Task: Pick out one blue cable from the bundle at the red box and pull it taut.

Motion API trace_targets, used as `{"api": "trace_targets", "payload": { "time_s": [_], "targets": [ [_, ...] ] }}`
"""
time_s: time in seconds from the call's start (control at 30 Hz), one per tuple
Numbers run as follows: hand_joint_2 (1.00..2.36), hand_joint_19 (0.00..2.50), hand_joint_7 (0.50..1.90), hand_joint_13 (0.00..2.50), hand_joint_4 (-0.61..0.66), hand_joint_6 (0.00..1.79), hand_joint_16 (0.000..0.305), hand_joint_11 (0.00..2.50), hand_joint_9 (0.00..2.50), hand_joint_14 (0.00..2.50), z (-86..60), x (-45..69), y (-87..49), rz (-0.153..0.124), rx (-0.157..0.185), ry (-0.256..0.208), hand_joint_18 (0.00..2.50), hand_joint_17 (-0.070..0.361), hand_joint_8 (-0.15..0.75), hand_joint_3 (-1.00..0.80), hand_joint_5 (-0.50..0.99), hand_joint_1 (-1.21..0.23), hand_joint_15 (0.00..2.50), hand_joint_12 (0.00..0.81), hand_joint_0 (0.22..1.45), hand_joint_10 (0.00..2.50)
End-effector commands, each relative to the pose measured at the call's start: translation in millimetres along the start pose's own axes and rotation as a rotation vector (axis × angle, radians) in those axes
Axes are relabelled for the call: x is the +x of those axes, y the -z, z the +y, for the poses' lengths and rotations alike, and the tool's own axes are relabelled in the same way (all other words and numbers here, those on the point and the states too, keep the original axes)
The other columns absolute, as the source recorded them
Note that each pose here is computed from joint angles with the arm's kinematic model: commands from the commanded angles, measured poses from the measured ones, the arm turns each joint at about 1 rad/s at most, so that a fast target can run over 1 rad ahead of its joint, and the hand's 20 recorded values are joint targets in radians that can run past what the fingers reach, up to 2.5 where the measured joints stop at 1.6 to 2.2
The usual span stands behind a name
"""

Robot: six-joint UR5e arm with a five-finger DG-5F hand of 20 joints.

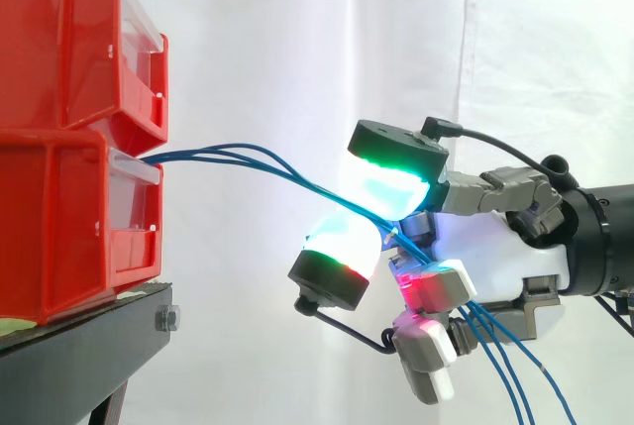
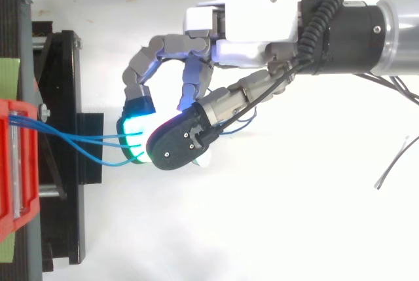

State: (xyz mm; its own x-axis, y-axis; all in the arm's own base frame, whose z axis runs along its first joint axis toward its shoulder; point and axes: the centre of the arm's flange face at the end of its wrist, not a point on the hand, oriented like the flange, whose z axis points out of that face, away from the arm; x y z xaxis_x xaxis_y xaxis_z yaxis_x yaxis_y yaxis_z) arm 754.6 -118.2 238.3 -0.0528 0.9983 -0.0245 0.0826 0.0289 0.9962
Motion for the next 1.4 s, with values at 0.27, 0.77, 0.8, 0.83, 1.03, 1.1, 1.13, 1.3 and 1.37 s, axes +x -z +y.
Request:
{"api": "trace_targets", "payload": {
  "time_s": [0.27, 0.77, 0.8, 0.83, 1.03, 1.1, 1.13, 1.3, 1.37],
  "targets": [
    [1.01, 0.58, 0.96, 1.21, 0.07, 0.92, 0.051, 0.69, 1.36, 0.02, -1.4, -2.4, 1.8, -0.004, 0.014, -0.015, 1.05, 0.115, 0.343, -0.34, -0.11, -0.82, 0.58, 0.4, 0.66, 0.02],
    [1.0, 0.57, 1.01, 1.22, 0.01, 0.91, 0.05, 0.69, 1.39, 0.02, -0.9, -2.2, 1.8, -0.003, 0.016, -0.016, 1.06, 0.112, 0.342, -0.5, -0.11, -0.85, 0.58, 0.395, 0.7, 0.02],
    [1.0, 0.57, 1.01, 1.22, 0.01, 0.91, 0.05, 0.69, 1.39, 0.02, -0.9, -2.2, 1.8, -0.003, 0.016, -0.016, 1.06, 0.112, 0.342, -0.5, -0.11, -0.85, 0.58, 0.395, 0.7, 0.02],
    [1.0, 0.56, 1.02, 1.22, 0.0, 0.91, 0.049, 0.68, 1.39, 0.02, -0.3, -1.3, 1.4, -0.003, 0.016, -0.016, 1.06, 0.111, 0.343, -0.5, -0.11, -0.85, 0.59, 0.393, 0.7, 0.02],
    [1.0, 0.56, 1.02, 1.22, 0.0, 0.92, 0.049, 0.69, 1.39, 0.02, -0.6, -1.5, 1.8, -0.006, 0.019, -0.016, 1.06, 0.11, 0.334, -0.5, -0.11, -0.86, 0.58, 0.388, 0.7, 0.02],
    [1.0, 0.56, 1.01, 1.22, 0.01, 0.92, 0.049, 0.69, 1.39, 0.02, 0.9, 0.5, 0.7, -0.004, 0.016, -0.016, 1.06, 0.11, 0.329, -0.5, -0.11, -0.86, 0.59, 0.39, 0.69, 0.02],
    [1.0, 0.57, 1.01, 1.22, 0.03, 0.92, 0.049, 0.68, 1.39, 0.02, 0.9, 0.5, 0.7, -0.004, 0.016, -0.016, 1.06, 0.111, 0.329, -0.5, -0.11, -0.84, 0.59, 0.388, 0.68, 0.02],
    [1.0, 0.58, 0.96, 1.22, 0.09, 0.89, 0.051, 0.68, 1.39, 0.02, 0.7, 0.7, 1.0, -0.003, 0.019, -0.016, 1.06, 0.116, 0.339, -0.5, -0.11, -0.71, 0.58, 0.406, 0.57, 0.02],
    [1.0, 0.57, 0.92, 1.22, 0.12, 0.87, 0.056, 0.67, 1.38, 0.02, 0.7, 0.9, 1.0, -0.001, 0.019, -0.016, 1.08, 0.125, 0.349, -0.5, -0.11, -0.66, 0.58, 0.424, 0.52, 0.02]
  ]
}}
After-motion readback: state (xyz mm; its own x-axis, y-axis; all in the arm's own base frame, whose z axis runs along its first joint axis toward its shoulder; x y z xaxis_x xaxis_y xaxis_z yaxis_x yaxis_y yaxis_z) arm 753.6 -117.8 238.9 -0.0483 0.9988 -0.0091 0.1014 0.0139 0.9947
